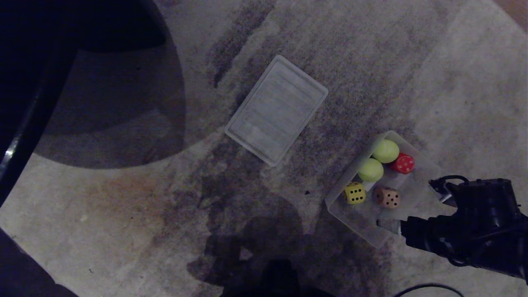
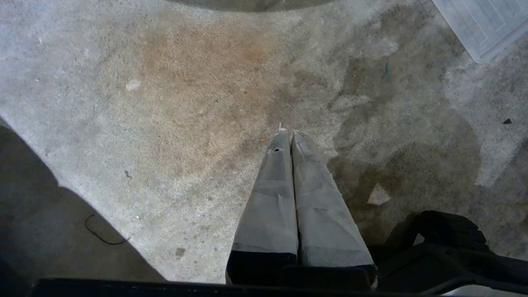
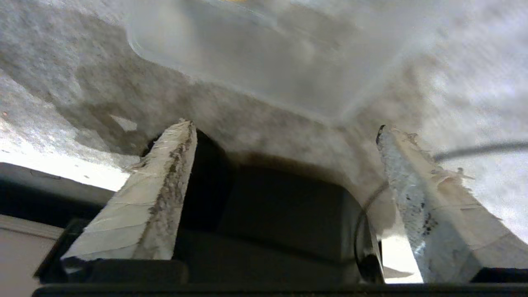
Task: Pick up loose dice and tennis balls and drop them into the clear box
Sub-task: Pick up toys out of the box
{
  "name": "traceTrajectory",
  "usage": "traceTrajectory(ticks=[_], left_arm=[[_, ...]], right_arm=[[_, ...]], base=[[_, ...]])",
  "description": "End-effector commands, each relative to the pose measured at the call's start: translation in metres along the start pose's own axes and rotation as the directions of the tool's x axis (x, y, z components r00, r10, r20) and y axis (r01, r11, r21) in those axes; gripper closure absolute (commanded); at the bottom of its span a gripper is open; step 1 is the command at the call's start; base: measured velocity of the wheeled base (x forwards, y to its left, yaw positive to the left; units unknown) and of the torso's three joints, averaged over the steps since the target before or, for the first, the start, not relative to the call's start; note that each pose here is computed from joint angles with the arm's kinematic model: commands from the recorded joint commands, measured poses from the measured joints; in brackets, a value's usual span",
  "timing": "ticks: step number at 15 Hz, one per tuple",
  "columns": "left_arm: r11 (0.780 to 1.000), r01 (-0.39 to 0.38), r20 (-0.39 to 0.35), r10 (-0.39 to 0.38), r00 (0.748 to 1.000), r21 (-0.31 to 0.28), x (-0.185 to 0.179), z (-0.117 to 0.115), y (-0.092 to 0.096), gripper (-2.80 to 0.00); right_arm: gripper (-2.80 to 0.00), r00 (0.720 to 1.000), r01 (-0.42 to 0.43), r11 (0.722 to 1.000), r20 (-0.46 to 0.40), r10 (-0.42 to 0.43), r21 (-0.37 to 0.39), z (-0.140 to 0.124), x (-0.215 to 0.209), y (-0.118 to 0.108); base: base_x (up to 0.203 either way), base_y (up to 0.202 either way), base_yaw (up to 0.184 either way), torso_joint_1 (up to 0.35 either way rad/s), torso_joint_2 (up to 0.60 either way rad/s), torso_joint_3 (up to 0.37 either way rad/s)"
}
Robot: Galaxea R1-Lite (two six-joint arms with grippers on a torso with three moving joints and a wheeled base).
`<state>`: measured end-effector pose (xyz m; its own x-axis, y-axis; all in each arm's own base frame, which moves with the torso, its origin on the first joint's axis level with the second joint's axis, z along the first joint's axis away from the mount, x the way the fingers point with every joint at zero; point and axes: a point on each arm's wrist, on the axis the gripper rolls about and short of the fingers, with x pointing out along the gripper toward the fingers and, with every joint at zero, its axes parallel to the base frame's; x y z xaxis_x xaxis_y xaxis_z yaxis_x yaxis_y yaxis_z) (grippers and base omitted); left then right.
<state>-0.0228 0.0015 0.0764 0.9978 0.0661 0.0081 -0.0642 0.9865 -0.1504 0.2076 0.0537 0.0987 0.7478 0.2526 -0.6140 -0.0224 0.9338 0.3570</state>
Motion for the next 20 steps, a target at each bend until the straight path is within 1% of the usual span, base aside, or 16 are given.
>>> traceTrajectory(ticks=[1, 3, 4, 6, 8, 10, 13, 15, 16, 17, 18, 19, 20], left_arm=[[1.0, 0.001, 0.003, -0.001, 1.0, -0.002, 0.0, 0.0, 0.0, 0.0], [1.0, 0.0, 0.002, 0.0, 1.0, -0.002, 0.0, 0.0, 0.0, 0.0], [1.0, -0.001, 0.002, 0.001, 1.0, -0.002, 0.0, 0.0, 0.0, 0.0], [1.0, -0.001, 0.002, 0.001, 1.0, -0.002, 0.0, 0.0, 0.0, 0.0], [1.0, -0.001, 0.001, 0.001, 1.0, -0.002, 0.0, 0.0, 0.0, 0.0], [1.0, -0.001, 0.001, 0.001, 1.0, -0.002, 0.0, 0.0, 0.0, 0.0], [1.0, -0.001, 0.001, 0.001, 1.0, -0.002, 0.0, 0.0, 0.0, 0.0], [1.0, 0.0, 0.002, 0.0, 1.0, -0.002, 0.0, 0.0, 0.0, 0.0], [1.0, -0.001, 0.001, 0.001, 1.0, -0.002, 0.0, 0.0, 0.0, 0.0], [1.0, -0.001, 0.001, 0.001, 1.0, -0.002, 0.0, 0.0, 0.0, 0.0], [1.0, -0.001, 0.002, 0.001, 1.0, -0.002, 0.0, 0.0, 0.0, 0.0], [1.0, -0.001, 0.001, 0.001, 1.0, -0.002, 0.0, 0.0, 0.0, 0.0], [1.0, 0.0, 0.002, 0.0, 1.0, -0.002, 0.0, 0.0, 0.0, 0.0]], right_arm=[[0.0, 0.999, -0.009, 1.0, 0.044, 0.009, 0.009, -0.01, -0.026, -0.006], [0.0, 1.0, -0.001, 1.0, 0.027, 0.001, -0.01, -0.026, -0.037, -0.011], [0.0, 0.999, -0.003, 0.999, 0.042, 0.004, -0.037, -0.029, -0.044, -0.012], [0.0, 0.995, 0.006, 0.998, 0.095, 0.001, -0.068, -0.034, -0.06, -0.014], [0.0, 0.989, 0.014, 0.997, 0.147, -0.003, -0.077, -0.04, -0.079, -0.016], [0.0, 0.983, 0.009, 0.997, 0.184, 0.007, -0.081, -0.054, -0.105, -0.02], [0.0, 0.954, -0.031, 0.994, 0.295, 0.061, -0.106, -0.083, -0.147, -0.029], [0.0, 0.936, -0.029, 0.989, 0.343, 0.077, -0.144, -0.109, -0.166, -0.039], [0.0, 0.931, -0.02, 0.987, 0.357, 0.076, -0.159, -0.12, -0.17, -0.044], [0.0, 0.934, -0.002, 0.986, 0.352, 0.061, -0.167, -0.128, -0.171, -0.047], [0.0, 0.944, 0.028, 0.985, 0.328, 0.03, -0.173, -0.134, -0.169, -0.05], [0.0, 0.948, 0.045, 0.983, 0.317, 0.014, -0.177, -0.136, -0.167, -0.051], [0.0, 0.945, 0.042, 0.983, 0.326, 0.018, -0.178, -0.136, -0.166, -0.051]], base=[[0.0, 0.0, 0.0, 0.0, 0.0, 0.0], [0.0, 0.0, 0.0, 0.0, 0.0, 0.0], [0.0, 0.0, 0.0, 0.0, 0.0, 0.0], [0.0, 0.0, 0.0, 0.0, 0.0, 0.0], [0.0, 0.0, 0.0, 0.0, 0.0, 0.0], [0.0, 0.0, 0.0, 0.0, 0.0, 0.0], [0.0, 0.0, 0.0, 0.0, 0.0, 0.0], [0.0, 0.0, 0.0, 0.0, 0.0, 0.0], [0.0, 0.0, 0.0, 0.0, 0.0, 0.0], [0.0, 0.0, 0.0, 0.0, 0.0, 0.0], [0.0, 0.0, 0.0, 0.0, 0.0, 0.0], [0.0, 0.0, 0.0, 0.0, 0.0, 0.0], [0.0, 0.0, 0.0, 0.0, 0.0, 0.0]])
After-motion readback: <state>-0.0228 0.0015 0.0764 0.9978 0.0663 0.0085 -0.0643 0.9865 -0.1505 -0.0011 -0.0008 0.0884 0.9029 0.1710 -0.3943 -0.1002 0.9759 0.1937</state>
